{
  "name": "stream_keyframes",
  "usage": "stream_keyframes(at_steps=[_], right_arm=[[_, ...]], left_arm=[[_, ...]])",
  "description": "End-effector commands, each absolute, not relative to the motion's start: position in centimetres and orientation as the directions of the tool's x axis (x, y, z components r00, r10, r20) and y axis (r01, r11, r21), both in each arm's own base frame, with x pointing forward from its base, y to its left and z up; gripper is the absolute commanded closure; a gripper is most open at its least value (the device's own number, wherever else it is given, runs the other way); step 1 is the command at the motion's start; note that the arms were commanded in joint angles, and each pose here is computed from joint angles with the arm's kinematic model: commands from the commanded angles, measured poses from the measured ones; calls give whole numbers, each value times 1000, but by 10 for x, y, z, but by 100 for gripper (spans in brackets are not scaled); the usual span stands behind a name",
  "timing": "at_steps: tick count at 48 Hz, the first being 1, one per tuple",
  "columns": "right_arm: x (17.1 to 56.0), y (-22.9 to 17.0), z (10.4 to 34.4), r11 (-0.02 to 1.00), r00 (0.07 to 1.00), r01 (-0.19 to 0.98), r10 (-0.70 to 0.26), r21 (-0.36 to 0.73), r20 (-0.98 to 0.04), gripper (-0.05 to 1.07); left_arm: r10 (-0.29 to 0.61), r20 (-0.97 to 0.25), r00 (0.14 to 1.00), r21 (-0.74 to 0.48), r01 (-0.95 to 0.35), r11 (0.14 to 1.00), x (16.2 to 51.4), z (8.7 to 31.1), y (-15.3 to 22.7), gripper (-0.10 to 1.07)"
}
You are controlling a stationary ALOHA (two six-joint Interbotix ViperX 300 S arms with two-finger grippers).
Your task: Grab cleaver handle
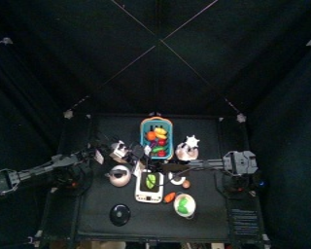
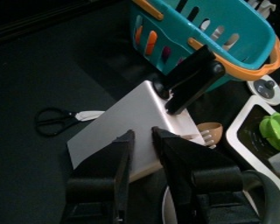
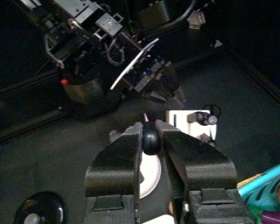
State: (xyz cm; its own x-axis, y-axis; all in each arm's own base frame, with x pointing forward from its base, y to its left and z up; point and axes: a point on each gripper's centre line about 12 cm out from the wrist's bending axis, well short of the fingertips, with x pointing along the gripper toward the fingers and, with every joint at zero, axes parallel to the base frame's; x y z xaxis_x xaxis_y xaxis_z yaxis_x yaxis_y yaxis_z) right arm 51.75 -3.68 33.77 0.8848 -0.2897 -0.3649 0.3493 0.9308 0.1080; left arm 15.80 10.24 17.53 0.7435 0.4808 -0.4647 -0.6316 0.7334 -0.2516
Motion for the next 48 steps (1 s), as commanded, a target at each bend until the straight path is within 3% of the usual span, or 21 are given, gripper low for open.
stream_keyframes(at_steps=[1,15,31,48], right_arm=[[505,-36,367,935,912,328,-277,132,-303,51],[490,-32,370,953,939,265,-221,148,-264,51],[458,-38,370,963,978,151,-113,223,-174,51],[433,-53,359,960,978,157,-118,232,-173,51]], left_arm=[[491,-418,764,-249,-616,747,162,189,105,29],[508,-307,805,-244,-582,775,158,214,100,29],[442,-217,871,-203,-483,852,163,237,83,29],[364,-167,916,-185,-392,901,171,245,69,29]])
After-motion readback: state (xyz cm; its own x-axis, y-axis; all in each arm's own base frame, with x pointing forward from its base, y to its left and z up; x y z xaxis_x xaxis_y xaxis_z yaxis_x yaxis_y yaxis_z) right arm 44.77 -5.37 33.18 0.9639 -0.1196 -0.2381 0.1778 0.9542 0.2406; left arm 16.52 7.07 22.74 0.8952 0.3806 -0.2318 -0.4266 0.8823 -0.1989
